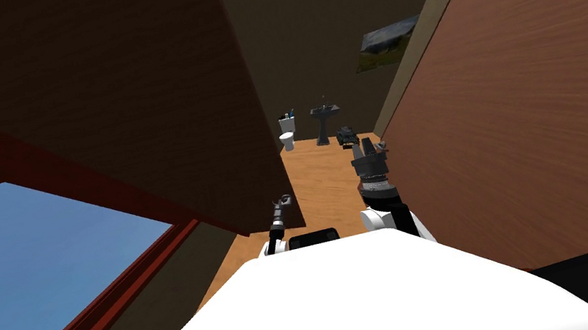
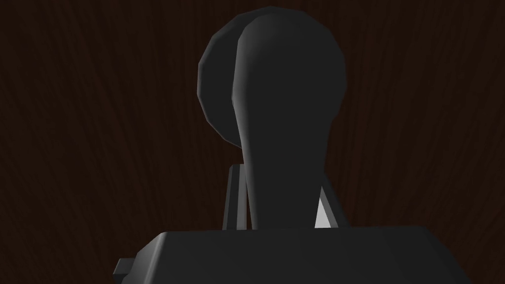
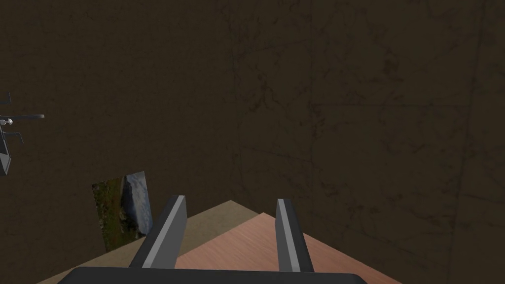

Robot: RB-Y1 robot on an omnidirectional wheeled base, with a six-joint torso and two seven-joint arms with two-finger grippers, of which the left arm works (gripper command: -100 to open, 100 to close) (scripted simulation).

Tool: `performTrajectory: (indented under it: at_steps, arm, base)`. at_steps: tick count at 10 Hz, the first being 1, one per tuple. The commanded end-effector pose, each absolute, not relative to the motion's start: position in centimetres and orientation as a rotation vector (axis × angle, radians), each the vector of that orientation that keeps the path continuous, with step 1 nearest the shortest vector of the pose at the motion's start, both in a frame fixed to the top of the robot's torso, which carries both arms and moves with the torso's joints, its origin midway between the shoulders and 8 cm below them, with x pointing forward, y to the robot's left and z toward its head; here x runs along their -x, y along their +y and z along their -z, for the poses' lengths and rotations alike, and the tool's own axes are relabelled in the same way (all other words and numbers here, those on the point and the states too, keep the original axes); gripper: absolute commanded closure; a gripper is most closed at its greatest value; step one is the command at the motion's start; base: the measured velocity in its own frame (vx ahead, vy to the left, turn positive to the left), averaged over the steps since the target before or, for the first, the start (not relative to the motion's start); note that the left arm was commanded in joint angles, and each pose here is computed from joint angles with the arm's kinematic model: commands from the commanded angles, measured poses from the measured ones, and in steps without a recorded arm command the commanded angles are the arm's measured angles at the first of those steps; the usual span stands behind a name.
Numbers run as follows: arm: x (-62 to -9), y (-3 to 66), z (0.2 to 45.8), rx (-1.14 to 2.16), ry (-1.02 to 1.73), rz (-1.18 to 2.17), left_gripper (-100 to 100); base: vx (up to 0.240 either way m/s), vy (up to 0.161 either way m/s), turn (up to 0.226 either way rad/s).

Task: Push the door open

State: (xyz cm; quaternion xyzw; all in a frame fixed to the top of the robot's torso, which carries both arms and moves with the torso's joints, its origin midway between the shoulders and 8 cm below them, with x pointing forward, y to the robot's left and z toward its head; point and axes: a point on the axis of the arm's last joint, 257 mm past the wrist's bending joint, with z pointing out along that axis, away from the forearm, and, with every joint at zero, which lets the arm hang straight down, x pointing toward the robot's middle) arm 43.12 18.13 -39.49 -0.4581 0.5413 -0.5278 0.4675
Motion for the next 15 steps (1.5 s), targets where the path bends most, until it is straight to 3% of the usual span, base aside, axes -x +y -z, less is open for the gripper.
performTrajectory:
  at_steps: [1,15]
  arm:
    - [-43.6,20.3,39.1,1.131,1.297,1.262,100]
    - [-44.6,26.5,39.4,1.245,1.157,1.137,100]
  base:
    - [0.137,-0.117,0.076]
    - [0.154,-0.108,0.070]
